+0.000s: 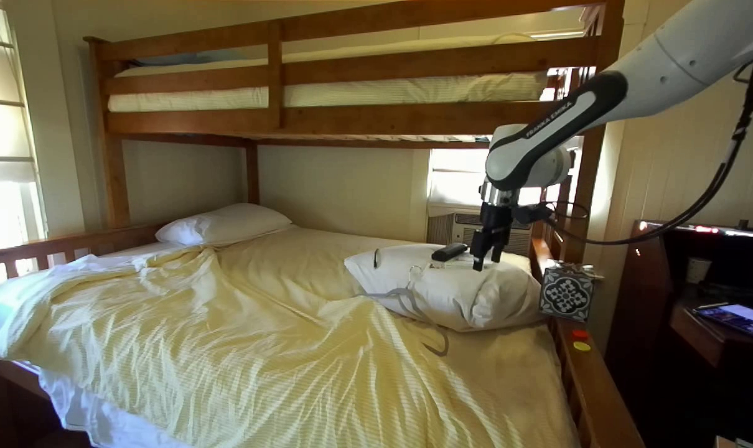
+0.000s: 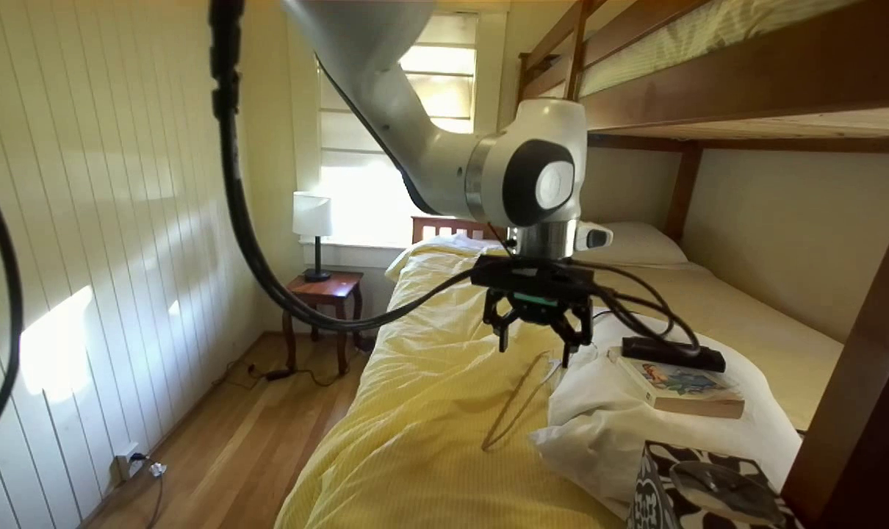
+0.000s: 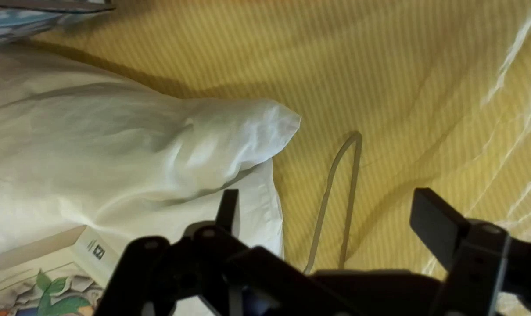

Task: Hang the clothing hanger on the bed

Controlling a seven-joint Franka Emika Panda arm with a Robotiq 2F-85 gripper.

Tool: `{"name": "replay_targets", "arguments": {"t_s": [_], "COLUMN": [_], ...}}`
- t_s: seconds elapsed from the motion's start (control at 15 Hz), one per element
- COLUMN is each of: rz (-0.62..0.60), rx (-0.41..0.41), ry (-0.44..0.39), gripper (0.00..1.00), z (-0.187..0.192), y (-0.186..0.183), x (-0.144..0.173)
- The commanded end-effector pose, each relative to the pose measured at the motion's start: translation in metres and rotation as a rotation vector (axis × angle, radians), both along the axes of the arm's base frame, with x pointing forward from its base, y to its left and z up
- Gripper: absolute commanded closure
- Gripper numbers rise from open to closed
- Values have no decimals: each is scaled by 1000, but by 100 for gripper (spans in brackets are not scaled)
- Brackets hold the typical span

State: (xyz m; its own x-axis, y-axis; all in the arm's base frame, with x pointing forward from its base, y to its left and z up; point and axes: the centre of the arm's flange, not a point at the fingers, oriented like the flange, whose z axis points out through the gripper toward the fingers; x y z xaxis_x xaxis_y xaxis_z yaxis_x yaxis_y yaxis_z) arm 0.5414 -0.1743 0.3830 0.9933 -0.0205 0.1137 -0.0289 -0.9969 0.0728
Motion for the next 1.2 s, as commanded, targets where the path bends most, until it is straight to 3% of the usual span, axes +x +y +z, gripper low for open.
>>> {"name": "replay_targets", "arguments": {"t_s": [0.0, 0.2, 0.27, 0.47, 0.73, 1.13], "rz": [-96, -118, -98, -101, -126, -131], "rx": [21, 12, 7, 7, 60, 106], "ry": [3, 70, 42, 59, -14, -43], "gripper": [0, 0, 0, 0, 0, 0], "z": [-57, -87, -81, -96, -121, -152], "y": [-1, 9, 8, 13, 3, -4], "x": [43, 65, 37, 52, 71, 81]}}
